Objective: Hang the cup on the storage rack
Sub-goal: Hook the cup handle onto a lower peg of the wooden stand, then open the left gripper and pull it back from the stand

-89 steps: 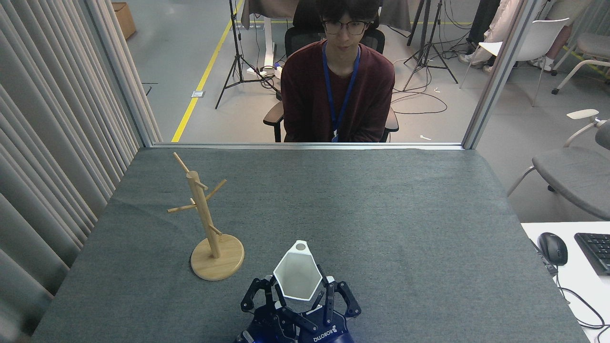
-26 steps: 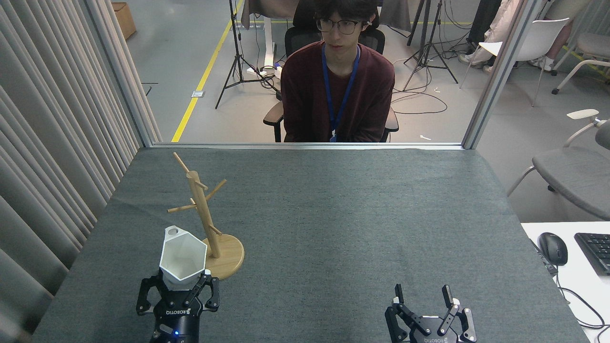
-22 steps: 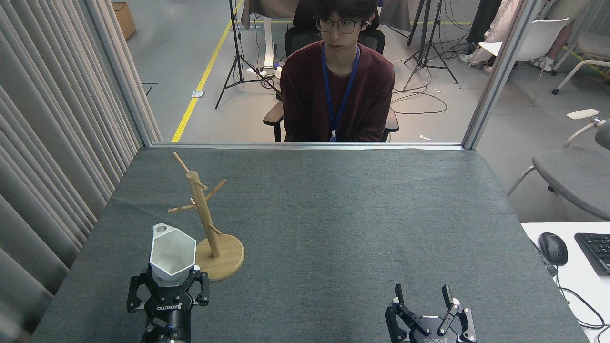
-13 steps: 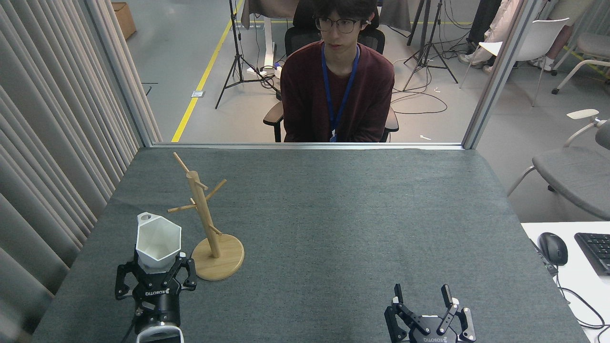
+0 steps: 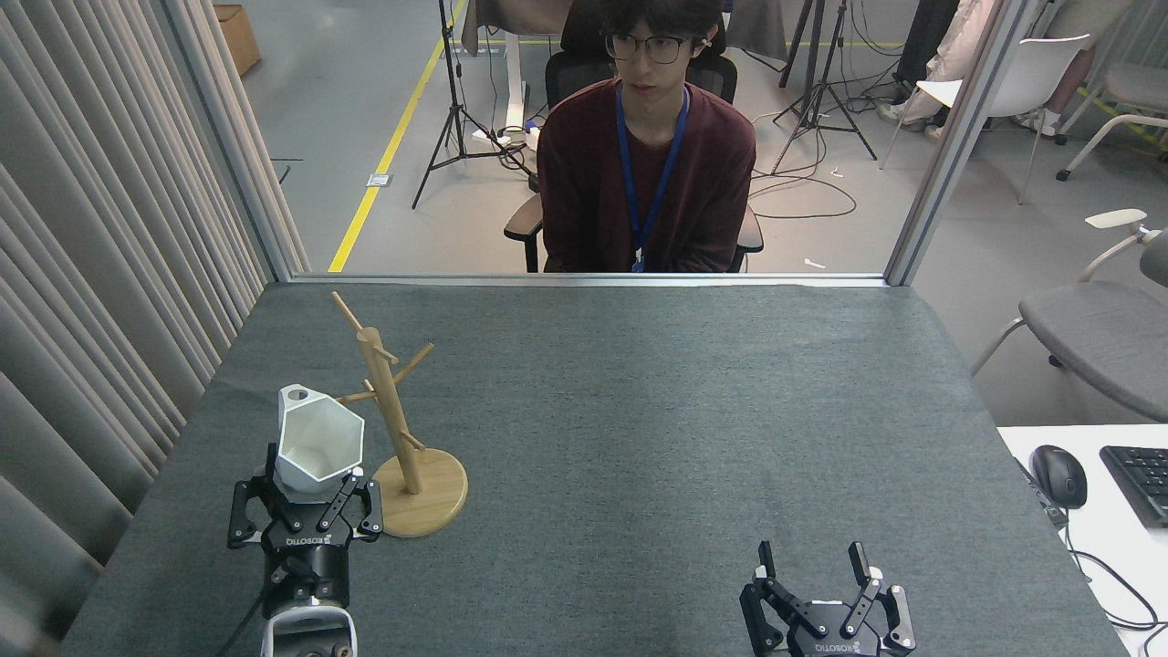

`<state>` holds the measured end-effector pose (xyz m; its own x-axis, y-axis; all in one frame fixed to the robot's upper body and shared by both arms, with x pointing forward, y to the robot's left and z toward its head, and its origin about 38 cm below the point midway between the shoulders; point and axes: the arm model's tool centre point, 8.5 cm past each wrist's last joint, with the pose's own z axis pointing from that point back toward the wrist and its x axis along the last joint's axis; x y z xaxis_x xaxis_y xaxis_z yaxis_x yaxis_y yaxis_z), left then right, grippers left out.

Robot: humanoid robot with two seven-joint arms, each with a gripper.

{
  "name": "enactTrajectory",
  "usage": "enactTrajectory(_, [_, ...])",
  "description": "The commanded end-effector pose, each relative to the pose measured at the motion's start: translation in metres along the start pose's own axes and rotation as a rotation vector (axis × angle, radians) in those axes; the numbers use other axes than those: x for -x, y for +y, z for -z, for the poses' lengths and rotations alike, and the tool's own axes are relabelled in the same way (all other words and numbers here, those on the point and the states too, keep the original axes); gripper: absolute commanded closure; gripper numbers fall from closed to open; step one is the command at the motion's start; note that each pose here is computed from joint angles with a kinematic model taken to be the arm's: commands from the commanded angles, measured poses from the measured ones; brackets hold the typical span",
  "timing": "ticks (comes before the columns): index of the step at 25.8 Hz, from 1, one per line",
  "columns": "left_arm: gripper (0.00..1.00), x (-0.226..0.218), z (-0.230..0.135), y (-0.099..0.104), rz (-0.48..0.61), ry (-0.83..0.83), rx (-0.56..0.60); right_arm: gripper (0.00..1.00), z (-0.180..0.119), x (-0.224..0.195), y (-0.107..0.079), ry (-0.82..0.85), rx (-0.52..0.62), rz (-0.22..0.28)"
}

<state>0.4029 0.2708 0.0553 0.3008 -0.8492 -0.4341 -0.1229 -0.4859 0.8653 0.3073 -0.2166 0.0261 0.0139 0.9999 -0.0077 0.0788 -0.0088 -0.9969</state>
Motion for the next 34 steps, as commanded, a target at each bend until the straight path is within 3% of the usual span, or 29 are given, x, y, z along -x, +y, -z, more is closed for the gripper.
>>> enactTrajectory(1, [0.42,-0.006,0.007,0.003,0.031,-0.013,-0.012,0.01,0.002,0.0,-0.001,0.0,0.004,0.0])
enactTrajectory(15, [0.38,-0.023,0.008,-0.002,0.118,-0.076,-0.017,0.01,0.002,0.0,0.001,0.001,0.001,0.003])
enactTrajectory(18, [0.03,-0.027,0.006,-0.005,0.113,-0.084,-0.009,0.01,0.002,-0.001,0.001,0.001,0.0,0.004])
enactTrajectory(19, [0.01,-0.027,0.006,-0.005,0.111,-0.086,-0.01,0.01,0.002,0.0,0.001,0.001,0.001,0.003])
enactTrajectory(30, [0.01,-0.044,-0.002,0.0,0.092,-0.124,-0.01,0.01,0.003,0.0,0.0,0.001,0.004,0.004])
enactTrajectory(34, [0.01,-0.051,-0.02,-0.02,0.094,-0.157,0.05,0.01,0.003,0.0,0.0,0.002,0.009,0.004])
